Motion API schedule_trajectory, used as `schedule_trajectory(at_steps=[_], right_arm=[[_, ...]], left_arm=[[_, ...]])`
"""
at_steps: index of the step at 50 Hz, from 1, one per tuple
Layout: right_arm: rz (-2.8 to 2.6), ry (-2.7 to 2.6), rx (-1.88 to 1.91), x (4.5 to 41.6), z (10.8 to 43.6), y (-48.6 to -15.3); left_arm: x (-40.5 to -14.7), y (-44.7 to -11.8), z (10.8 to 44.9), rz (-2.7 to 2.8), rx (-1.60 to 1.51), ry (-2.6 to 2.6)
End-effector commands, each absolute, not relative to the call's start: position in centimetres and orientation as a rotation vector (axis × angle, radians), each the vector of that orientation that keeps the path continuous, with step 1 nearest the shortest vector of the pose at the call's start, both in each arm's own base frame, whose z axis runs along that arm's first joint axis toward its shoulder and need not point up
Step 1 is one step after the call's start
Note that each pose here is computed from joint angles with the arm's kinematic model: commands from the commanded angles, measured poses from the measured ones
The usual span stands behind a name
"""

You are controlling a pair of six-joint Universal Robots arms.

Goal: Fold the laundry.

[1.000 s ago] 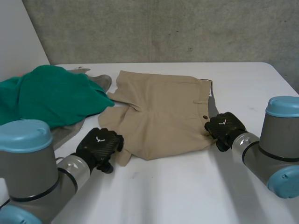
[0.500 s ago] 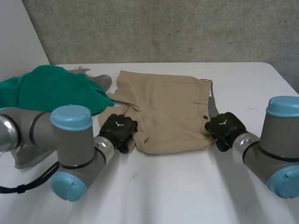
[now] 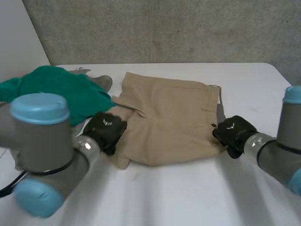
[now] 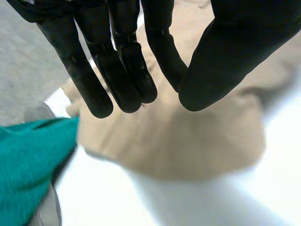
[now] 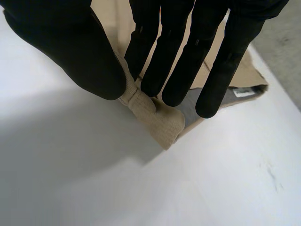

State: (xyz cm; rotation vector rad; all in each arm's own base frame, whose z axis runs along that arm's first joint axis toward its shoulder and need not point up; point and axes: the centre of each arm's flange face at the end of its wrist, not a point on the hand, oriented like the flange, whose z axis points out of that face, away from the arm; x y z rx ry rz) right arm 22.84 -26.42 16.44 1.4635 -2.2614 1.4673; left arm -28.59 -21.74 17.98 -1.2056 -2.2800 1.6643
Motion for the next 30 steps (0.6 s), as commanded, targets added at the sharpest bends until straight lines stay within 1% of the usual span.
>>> schedule_trajectory(at_steps=[1,3,5,7,12,15,18,22,27,30], right_arm=[[1.104,-2.317,1.709,20.9,17.8,-22.4],[1.067,-2.311,1.750,20.4,18.6,-21.8],[1.137,-2.280,1.751,20.7,18.9,-22.1],[1.238,-2.261,1.727,21.5,18.8,-22.6],[1.370,-2.330,1.555,22.1,18.4,-24.4],[1.401,-2.386,1.470,22.1,18.2,-24.9],[1.409,-2.412,1.443,22.0,18.0,-25.0],[1.420,-2.414,1.437,22.1,17.4,-25.1],[1.465,-2.394,1.423,22.2,17.0,-25.3],[1.476,-2.394,1.418,22.3,16.8,-25.3]], left_arm=[[-25.1,-15.6,18.8,1.345,-1.403,-2.323],[-24.4,-14.3,19.0,1.273,-1.425,-2.344],[-24.4,-14.4,19.0,1.306,-1.408,-2.332],[-24.9,-15.2,18.9,1.397,-1.341,-2.305],[-25.7,-17.0,17.6,1.496,-1.137,-2.303],[-26.2,-18.0,16.9,1.531,-1.025,-2.322],[-26.6,-18.4,16.5,1.544,-0.978,-2.336],[-27.5,-18.9,15.5,1.537,-0.983,-2.354],[-29.0,-19.6,14.0,1.489,-1.060,-2.363],[-29.4,-19.7,13.4,1.447,-1.085,-2.378]])
